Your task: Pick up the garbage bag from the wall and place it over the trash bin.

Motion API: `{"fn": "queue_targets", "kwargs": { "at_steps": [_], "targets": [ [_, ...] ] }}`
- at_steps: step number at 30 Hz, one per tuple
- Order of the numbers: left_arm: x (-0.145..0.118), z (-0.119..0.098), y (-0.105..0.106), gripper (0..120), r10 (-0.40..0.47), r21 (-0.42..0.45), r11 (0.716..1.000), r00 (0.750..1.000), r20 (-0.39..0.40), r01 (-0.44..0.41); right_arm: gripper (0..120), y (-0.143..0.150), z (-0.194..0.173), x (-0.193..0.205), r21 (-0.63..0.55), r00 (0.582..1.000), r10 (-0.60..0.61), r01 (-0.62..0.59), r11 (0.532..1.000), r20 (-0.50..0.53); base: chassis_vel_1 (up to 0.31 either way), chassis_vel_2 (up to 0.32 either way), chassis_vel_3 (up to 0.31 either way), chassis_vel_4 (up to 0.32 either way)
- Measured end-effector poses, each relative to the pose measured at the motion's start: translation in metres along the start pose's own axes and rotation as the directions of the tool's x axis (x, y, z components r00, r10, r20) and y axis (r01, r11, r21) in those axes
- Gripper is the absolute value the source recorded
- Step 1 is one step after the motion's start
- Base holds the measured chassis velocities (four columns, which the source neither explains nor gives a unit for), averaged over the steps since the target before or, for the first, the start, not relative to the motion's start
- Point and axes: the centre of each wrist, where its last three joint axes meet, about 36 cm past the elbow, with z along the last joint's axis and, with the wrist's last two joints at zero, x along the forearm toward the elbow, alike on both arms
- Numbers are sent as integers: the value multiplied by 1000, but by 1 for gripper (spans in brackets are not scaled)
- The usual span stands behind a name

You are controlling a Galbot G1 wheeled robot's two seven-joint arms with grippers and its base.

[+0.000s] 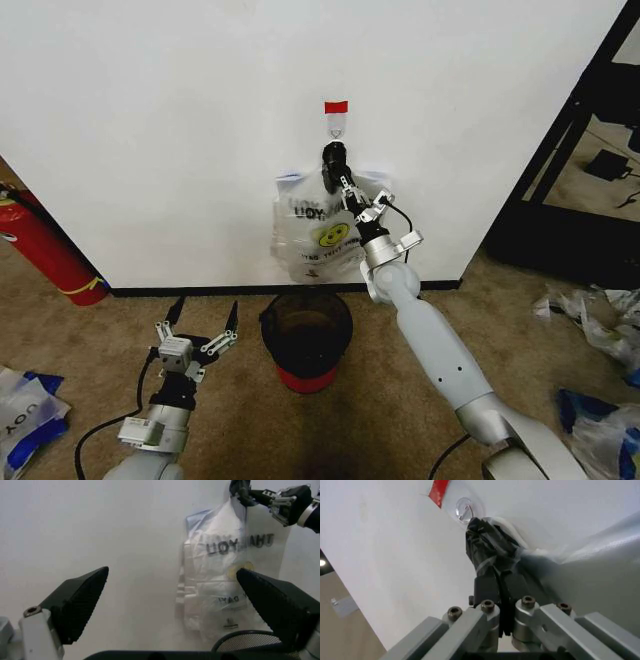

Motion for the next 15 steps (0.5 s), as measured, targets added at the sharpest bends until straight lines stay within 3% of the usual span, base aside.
{"fn": "queue_targets", "kwargs": {
  "at_steps": [6,15],
  "targets": [
    [0,0,-1,100,2,-2,1000,1000,5,-2,0,0,-3,15,10,1000,0,0,1000,-7,0,0,0,0],
    [1,-5,4,100,6,-17,1000,1000,17,-5,0,-16,-1,127,64,991,20,-12,998,-134,0,0,0,0]
  ]
}}
